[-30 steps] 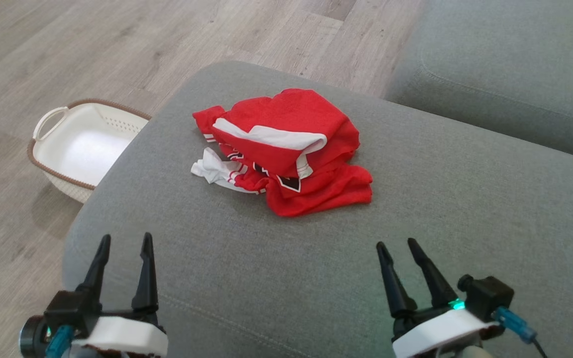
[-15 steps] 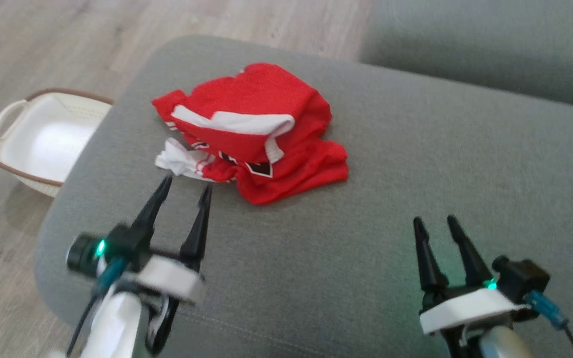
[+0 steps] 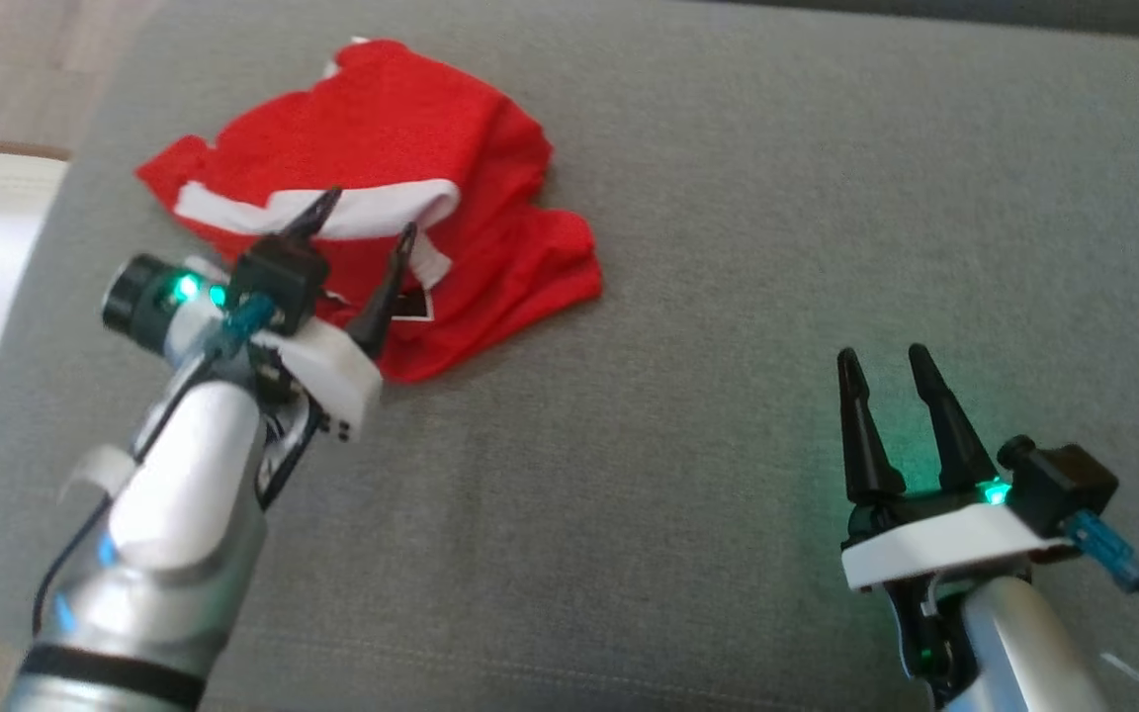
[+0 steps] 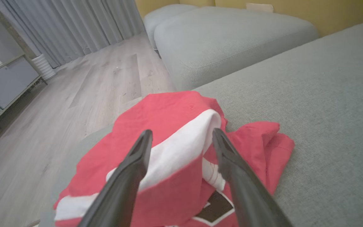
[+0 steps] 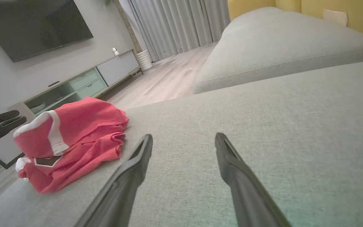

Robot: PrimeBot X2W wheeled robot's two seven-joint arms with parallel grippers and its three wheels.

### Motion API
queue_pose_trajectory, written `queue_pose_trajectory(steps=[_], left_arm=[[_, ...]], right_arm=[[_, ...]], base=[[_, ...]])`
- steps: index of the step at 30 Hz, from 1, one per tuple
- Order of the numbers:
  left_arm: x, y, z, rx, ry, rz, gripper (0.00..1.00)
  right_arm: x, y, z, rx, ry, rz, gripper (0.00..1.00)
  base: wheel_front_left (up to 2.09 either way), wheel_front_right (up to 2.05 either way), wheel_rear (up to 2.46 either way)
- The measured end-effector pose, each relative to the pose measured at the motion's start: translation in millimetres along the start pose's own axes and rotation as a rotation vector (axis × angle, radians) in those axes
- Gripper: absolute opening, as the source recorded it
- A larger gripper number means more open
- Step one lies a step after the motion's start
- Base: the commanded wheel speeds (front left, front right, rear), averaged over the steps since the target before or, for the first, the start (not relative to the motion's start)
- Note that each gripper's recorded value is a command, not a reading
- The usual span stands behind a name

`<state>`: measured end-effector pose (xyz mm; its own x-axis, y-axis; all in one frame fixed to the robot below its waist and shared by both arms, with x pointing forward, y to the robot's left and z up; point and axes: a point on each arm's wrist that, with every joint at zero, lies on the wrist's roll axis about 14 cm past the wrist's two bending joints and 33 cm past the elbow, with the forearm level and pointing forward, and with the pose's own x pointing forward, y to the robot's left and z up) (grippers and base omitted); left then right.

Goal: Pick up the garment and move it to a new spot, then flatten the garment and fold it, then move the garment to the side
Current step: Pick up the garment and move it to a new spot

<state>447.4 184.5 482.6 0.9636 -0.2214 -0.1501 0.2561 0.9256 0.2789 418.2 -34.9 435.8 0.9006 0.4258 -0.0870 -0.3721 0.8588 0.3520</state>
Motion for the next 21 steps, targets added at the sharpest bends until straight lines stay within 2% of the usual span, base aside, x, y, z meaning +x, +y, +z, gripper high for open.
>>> queue_pose_trajectory(steps=[6,11,12,13,18,21], left_arm=[[29.2,-2.7,-18.8,0.055,0.075,-0.059,1.00],[40.0,2.4,-33.2,0.071,0.124,-0.044,1.00],[41.7,4.9,-31.3,0.073,0.113,-0.029,0.28],[43.1,7.8,-27.3,0.074,0.095,-0.015,0.00],[45.2,14.0,0.1,0.087,-0.005,0.022,0.00],[47.4,15.2,38.9,0.100,-0.122,0.042,0.00]], right_arm=[[1.0,-19.1,-3.1,0.009,0.003,-0.048,1.00],[-1.1,-28.4,-3.7,0.011,0.004,-0.073,1.00],[-2.0,-29.5,-3.2,0.010,0.003,-0.077,1.00],[-2.8,-30.2,-2.1,0.008,0.000,-0.079,1.00],[-7.0,-28.8,7.5,0.005,-0.023,-0.081,1.00],[-10.9,-28.5,16.2,0.003,-0.046,-0.086,1.00]], base=[[0.00,0.00,0.00],[0.00,0.00,0.00],[0.00,0.00,0.00],[0.00,0.00,0.00],[0.00,0.00,0.00],[0.00,0.00,0.00]])
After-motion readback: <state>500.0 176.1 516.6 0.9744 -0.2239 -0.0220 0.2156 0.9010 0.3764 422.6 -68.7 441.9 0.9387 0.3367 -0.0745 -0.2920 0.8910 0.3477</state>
